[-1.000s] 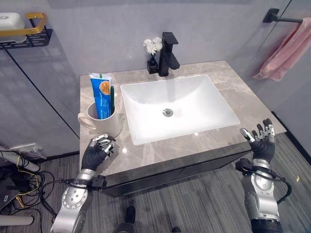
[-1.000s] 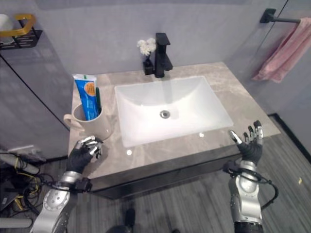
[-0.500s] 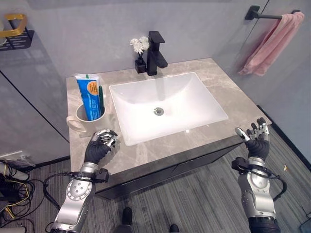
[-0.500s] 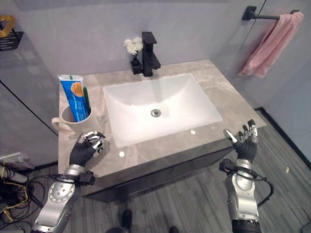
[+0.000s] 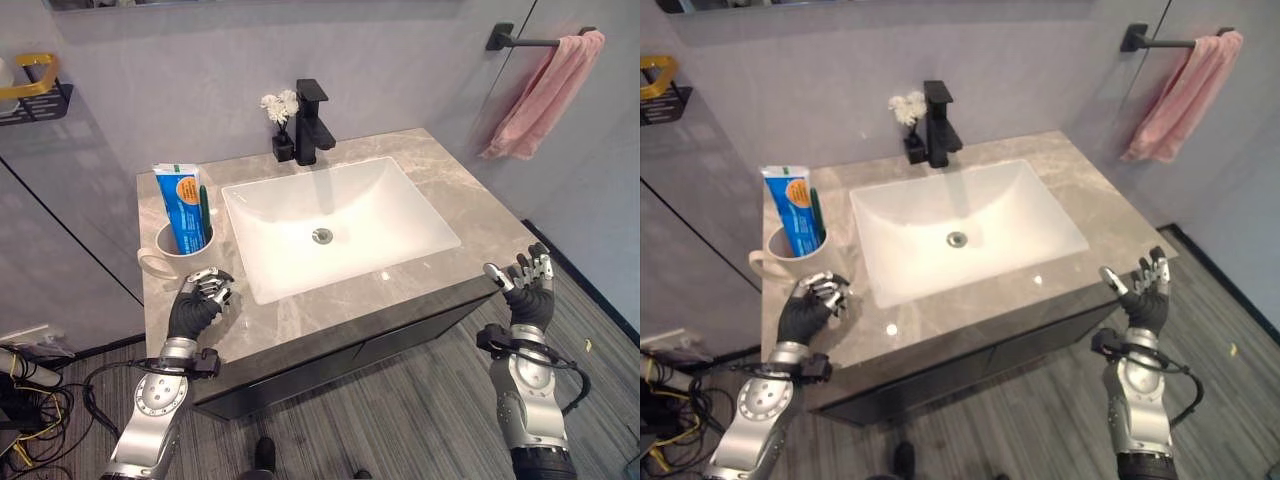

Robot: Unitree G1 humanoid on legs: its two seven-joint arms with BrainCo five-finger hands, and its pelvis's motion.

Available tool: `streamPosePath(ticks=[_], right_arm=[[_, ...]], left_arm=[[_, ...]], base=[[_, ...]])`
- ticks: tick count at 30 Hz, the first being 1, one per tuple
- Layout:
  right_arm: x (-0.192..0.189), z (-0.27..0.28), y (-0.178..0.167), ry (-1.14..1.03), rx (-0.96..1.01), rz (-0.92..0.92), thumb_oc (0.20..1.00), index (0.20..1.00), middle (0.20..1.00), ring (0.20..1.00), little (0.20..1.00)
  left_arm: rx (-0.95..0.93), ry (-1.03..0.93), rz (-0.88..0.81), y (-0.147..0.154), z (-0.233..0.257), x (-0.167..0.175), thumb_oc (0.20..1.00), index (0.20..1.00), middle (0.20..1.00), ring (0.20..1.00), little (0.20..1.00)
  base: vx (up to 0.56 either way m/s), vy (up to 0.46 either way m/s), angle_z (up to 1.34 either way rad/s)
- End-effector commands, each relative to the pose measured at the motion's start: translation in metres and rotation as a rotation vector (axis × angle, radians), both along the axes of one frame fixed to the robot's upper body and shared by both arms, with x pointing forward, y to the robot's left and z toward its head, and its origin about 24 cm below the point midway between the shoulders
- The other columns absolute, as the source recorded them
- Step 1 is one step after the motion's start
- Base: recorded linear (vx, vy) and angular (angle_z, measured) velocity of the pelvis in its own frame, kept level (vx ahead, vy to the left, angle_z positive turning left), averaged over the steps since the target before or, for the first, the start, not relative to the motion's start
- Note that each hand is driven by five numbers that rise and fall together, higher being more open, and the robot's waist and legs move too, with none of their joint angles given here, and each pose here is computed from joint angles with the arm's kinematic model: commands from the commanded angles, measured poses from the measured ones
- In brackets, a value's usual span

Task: Put brush and paste in cup on sink, flatten towel.

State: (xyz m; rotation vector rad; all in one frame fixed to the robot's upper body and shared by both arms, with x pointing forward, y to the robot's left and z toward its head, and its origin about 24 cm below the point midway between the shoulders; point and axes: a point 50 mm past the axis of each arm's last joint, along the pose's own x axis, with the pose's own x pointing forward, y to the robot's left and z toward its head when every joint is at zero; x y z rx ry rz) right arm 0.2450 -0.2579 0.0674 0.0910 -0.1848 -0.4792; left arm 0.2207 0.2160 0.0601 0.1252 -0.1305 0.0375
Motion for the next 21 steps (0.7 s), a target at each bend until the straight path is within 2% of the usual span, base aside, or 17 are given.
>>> streamPosePath(ticks=[1,11,21], right_arm=[[0.005,0.021,-0.007,-0.103,-0.020,-0.022,1.000,1.000,1.000,1.000,1.000],[0.005,0.019,-0.005,-0.091,-0.016,-0.014,1.000,1.000,1.000,1.000,1.000],[0.003,0.015,-0.005,-0.072,-0.010,-0.021,1.000,1.000,1.000,1.000,1.000]], left_arm=[[0.019,-0.096,0.031,0.009,0.017,0.005,0.200,0.200,0.200,0.200,0.200],[0.021,-0.058,0.041,0.011,0.009,0.000,0.200,0.200,0.200,0.200,0.200],[0.072,-0.047,0.129,0.022,0.007,0.004,0.200,0.200,0.200,0.200,0.200]], base=[[0.01,-0.023,0.05],[0.00,-0.004,0.02],[0.00,0.000,0.00]])
